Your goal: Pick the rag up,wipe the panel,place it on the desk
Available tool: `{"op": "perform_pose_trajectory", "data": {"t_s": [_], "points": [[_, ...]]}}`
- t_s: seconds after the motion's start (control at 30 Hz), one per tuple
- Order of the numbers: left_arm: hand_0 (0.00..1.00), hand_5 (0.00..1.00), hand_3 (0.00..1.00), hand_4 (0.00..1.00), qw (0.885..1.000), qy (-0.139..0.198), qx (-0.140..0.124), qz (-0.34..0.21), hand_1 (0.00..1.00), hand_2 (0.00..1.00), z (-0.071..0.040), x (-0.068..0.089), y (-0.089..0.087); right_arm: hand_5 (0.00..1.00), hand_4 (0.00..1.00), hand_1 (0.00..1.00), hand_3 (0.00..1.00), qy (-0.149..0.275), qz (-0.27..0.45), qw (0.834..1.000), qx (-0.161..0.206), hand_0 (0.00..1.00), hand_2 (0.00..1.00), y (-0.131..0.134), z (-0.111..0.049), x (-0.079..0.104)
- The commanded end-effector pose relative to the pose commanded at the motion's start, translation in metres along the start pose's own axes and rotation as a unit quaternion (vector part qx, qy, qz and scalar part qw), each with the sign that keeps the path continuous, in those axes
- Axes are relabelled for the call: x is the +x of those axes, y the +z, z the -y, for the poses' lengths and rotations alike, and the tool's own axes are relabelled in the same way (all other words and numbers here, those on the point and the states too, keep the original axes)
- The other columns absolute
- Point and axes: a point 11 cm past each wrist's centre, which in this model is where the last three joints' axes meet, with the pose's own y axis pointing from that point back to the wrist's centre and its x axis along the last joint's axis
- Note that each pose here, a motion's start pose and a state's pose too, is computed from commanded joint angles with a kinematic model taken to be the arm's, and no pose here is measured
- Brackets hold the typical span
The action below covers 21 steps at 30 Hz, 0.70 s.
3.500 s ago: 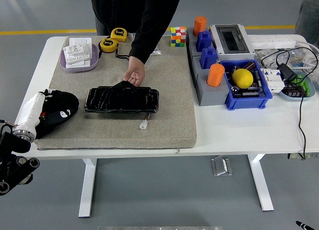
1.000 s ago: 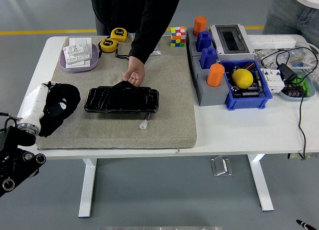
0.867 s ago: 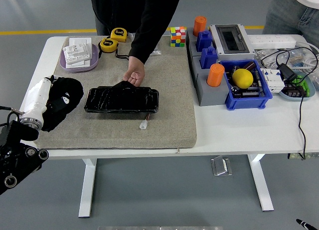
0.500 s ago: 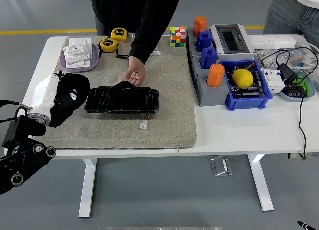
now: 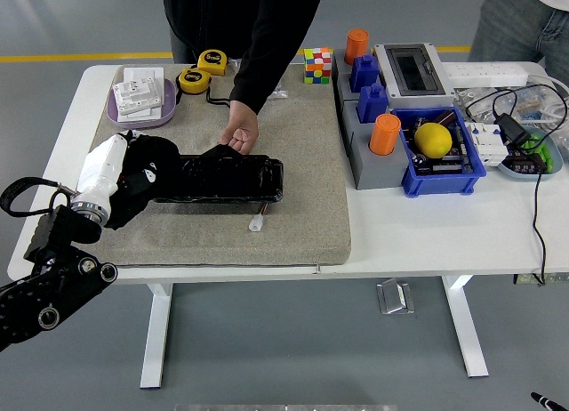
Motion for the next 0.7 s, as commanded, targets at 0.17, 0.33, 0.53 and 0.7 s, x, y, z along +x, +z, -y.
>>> {"op": "perform_pose_trajectory", "data": {"t_s": [0.17, 0.33, 0.53, 0.7], "points": [[0.2, 0.002, 0.57, 0.321, 1.0, -0.012, -0.012, 0.004, 0.131, 0.603, 0.0, -0.009, 0.01, 0.556, 0.998, 0.588, 0.605, 0.001, -0.001, 1.0, 0.001, 0.765, 0.708, -0.001, 0.0, 0.001], [0.2, 0.002, 0.572, 0.31, 0.999, -0.026, -0.026, 0.012, 0.13, 0.606, 0.0, -0.021, 0.024, 0.557, 0.998, 0.589, 0.604, 0.002, -0.007, 1.0, 0.001, 0.765, 0.708, -0.003, -0.001, 0.002], [0.2, 0.002, 0.573, 0.304, 0.998, -0.037, -0.041, 0.018, 0.13, 0.607, 0.0, -0.029, 0.036, 0.556, 0.998, 0.588, 0.604, 0.002, -0.01, 1.0, 0.002, 0.765, 0.708, -0.004, -0.001, 0.002], [0.2, 0.002, 0.574, 0.302, 0.997, -0.046, -0.055, 0.024, 0.13, 0.608, 0.0, -0.035, 0.05, 0.555, 0.998, 0.588, 0.604, 0.005, -0.013, 1.0, 0.003, 0.765, 0.709, -0.005, -0.002, 0.006]]}}
